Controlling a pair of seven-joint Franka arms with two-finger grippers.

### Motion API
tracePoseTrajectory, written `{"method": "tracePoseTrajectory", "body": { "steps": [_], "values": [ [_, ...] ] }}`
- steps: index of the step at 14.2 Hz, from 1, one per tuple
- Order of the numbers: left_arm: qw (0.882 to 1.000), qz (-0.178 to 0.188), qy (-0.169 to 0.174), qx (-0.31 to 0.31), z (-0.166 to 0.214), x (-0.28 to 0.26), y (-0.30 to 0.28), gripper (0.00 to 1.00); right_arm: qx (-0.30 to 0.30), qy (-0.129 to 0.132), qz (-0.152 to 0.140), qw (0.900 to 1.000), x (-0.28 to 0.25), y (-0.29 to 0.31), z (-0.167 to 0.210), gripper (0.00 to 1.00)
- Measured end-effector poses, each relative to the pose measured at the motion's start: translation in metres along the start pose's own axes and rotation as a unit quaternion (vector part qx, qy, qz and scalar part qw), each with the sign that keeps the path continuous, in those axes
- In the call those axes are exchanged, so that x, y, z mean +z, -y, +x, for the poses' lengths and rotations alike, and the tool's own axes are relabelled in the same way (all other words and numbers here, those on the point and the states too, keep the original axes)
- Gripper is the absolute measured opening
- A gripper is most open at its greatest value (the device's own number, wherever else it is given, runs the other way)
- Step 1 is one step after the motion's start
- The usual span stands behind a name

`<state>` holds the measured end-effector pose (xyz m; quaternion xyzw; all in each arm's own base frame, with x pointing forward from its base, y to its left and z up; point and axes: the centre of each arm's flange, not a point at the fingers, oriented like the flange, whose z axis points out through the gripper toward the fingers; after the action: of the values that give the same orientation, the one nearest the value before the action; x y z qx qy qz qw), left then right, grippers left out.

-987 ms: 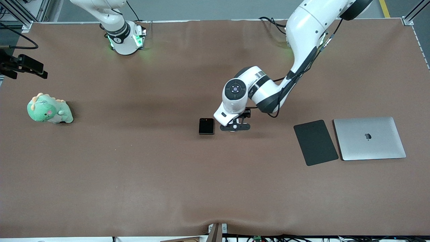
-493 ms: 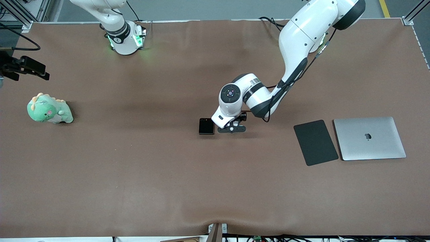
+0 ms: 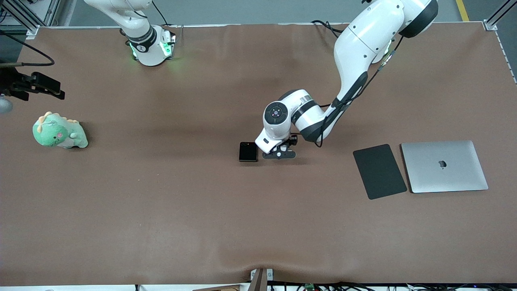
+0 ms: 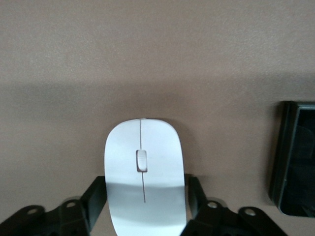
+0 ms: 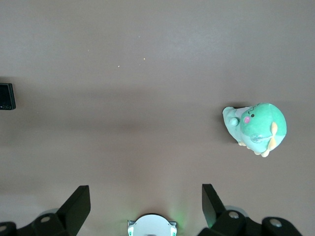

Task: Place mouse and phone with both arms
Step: 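Grasp the white mouse with the left gripper while the right gripper reaches out, then carry the mouse to the pad while the right gripper reaches the phone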

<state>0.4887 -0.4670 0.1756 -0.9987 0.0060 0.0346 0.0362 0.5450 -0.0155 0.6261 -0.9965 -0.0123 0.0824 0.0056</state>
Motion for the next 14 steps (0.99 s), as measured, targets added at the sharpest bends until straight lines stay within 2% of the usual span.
{"method": "tracePoseTrajectory", "body": {
  "steps": [1,3,4,10,14],
  "values": [
    [1.0,0.0,0.0,0.0,0.0,0.0,0.0,0.7,-0.001,0.008,0.001,1.0,0.008,0.0,0.006,1.0],
    [1.0,0.0,0.0,0.0,0.0,0.0,0.0,0.62,-0.004,0.026,0.003,1.0,0.029,0.002,0.022,1.0],
    [1.0,0.0,0.0,0.0,0.0,0.0,0.0,0.62,-0.006,0.03,0.003,1.0,0.036,0.003,0.029,1.0],
    [1.0,0.001,-0.009,-0.015,0.019,-0.016,0.013,0.62,-0.019,0.013,0.001,1.0,0.048,0.016,0.048,1.0],
    [0.999,0.005,-0.034,-0.017,0.072,-0.058,0.078,0.62,-0.035,0.015,0.008,0.999,0.077,0.036,0.073,1.0]
  ]
}}
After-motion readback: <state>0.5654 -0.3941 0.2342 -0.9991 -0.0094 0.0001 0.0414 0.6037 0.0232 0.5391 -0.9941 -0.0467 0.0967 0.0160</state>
